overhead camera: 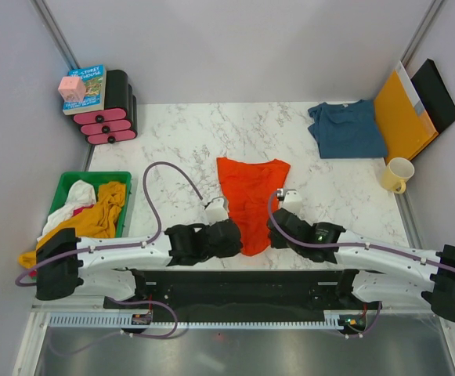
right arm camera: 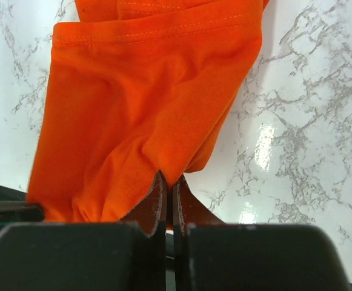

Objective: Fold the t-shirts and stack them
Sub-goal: Fold the tshirt

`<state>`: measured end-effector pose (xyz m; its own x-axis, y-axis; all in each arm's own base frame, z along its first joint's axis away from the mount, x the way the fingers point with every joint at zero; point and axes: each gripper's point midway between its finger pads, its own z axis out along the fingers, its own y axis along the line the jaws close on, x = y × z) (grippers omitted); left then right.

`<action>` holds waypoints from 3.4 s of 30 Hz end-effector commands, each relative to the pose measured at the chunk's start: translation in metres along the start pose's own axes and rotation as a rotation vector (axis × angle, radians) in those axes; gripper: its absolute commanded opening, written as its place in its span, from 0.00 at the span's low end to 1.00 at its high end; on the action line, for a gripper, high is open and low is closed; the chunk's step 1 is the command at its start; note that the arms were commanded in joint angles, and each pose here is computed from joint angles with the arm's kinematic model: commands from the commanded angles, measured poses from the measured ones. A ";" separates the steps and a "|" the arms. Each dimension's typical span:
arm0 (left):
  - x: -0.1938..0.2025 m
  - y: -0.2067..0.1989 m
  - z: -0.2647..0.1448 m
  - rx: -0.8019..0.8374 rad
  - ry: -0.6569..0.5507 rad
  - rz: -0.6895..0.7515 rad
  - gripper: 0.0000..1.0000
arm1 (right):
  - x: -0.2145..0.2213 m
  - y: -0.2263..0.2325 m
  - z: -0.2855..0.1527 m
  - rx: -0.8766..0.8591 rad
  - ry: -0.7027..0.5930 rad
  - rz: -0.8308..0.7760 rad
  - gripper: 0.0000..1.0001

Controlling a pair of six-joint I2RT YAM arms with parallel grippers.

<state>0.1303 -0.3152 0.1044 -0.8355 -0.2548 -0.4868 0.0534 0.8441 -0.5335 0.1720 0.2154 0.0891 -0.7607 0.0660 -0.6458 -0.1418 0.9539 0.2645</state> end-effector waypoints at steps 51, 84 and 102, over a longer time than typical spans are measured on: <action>0.069 0.030 0.043 0.006 0.161 -0.055 0.53 | 0.049 -0.055 0.009 0.119 0.063 0.019 0.00; -0.010 -0.007 -0.014 -0.024 -0.055 0.114 0.02 | -0.011 -0.022 -0.014 0.054 -0.076 0.015 0.00; -0.002 0.046 -0.031 -0.099 -0.042 0.078 0.02 | 0.001 -0.029 -0.024 0.068 -0.104 0.052 0.00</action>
<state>0.0983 -0.2796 0.0891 -0.8601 -0.1846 -0.4755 0.0796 0.8722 -0.4826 0.1384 0.1944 0.0742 -0.7760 0.1213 -0.6190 -0.1049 0.9428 0.3163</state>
